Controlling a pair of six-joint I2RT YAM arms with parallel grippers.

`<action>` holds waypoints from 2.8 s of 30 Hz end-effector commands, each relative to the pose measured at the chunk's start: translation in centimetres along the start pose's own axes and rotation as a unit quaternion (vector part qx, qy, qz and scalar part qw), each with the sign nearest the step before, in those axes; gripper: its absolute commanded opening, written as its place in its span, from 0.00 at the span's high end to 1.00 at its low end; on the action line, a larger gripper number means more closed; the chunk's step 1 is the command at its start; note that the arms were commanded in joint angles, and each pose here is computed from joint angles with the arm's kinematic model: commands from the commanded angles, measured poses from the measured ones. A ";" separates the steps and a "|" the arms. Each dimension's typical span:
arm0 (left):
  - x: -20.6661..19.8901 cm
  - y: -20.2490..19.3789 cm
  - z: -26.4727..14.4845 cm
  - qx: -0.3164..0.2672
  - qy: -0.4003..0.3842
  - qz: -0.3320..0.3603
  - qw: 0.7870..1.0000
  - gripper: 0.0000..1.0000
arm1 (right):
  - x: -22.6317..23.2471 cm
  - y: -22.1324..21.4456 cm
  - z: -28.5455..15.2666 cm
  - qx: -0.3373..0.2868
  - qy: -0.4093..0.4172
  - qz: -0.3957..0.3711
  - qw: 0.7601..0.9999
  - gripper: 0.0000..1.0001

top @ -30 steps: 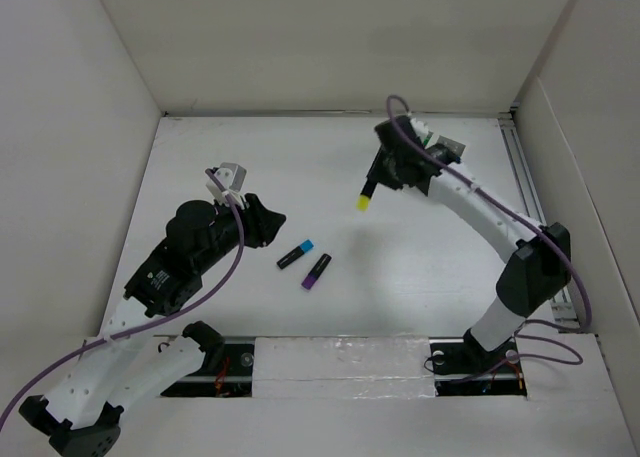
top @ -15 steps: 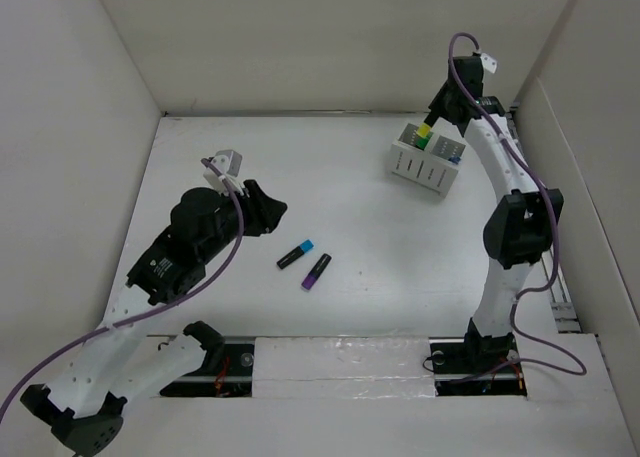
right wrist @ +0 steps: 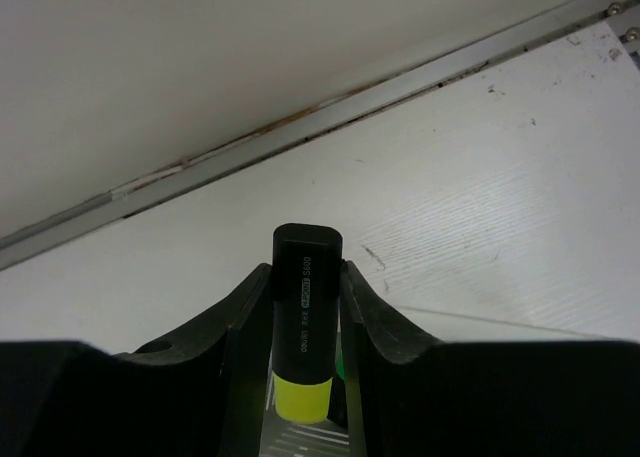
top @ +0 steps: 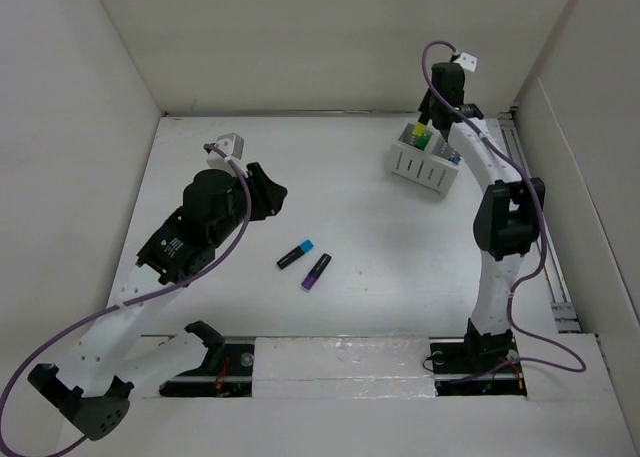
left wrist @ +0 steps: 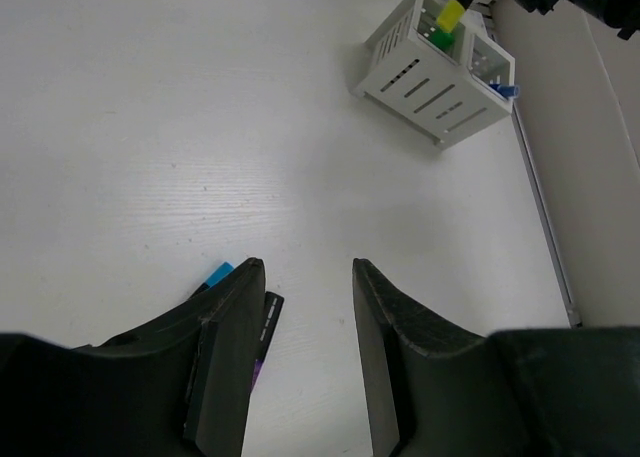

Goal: Organize the desk

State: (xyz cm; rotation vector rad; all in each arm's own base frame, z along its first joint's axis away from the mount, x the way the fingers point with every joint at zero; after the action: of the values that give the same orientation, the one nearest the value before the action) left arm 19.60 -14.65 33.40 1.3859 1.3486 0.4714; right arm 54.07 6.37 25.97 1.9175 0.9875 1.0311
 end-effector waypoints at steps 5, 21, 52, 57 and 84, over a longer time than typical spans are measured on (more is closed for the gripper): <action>0.3 1.2 -2.0 -0.034 0.011 -0.014 0.999 0.62 | 1.7 -1.6 -2.1 -0.033 0.008 -0.030 0.999 0.69; 0.3 -0.1 -2.7 -0.024 -0.034 0.030 0.999 0.60 | 5.3 -5.5 -18.6 0.050 0.113 -0.096 0.988 0.95; 0.2 -3.2 -2.9 0.010 -0.113 0.064 0.992 0.50 | 8.0 -33.7 -29.1 0.430 0.190 -0.156 0.869 0.35; 0.1 -3.3 -3.1 0.009 -0.118 0.062 0.991 0.49 | 8.3 -34.6 -28.7 0.433 0.185 -0.132 0.872 0.36; 0.5 -2.6 -2.9 -0.007 -0.090 0.077 0.993 0.50 | 2.1 -35.8 -27.8 0.387 0.022 -0.309 0.869 0.46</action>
State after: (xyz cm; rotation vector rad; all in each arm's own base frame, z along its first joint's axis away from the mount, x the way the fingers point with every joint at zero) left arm 15.80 -13.63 30.68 1.5219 1.1309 0.4082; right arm 22.53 32.35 8.75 1.9062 2.0347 0.4684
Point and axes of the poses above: each gripper's point midway between its finger pads, its own z axis out along the fingers, its own x axis along the line the jaws close on, y = z × x, the point moved 7 cm from there along -z, back along the fingers, and after that the axes turned 7 degrees about z, right-handed, at the moved point
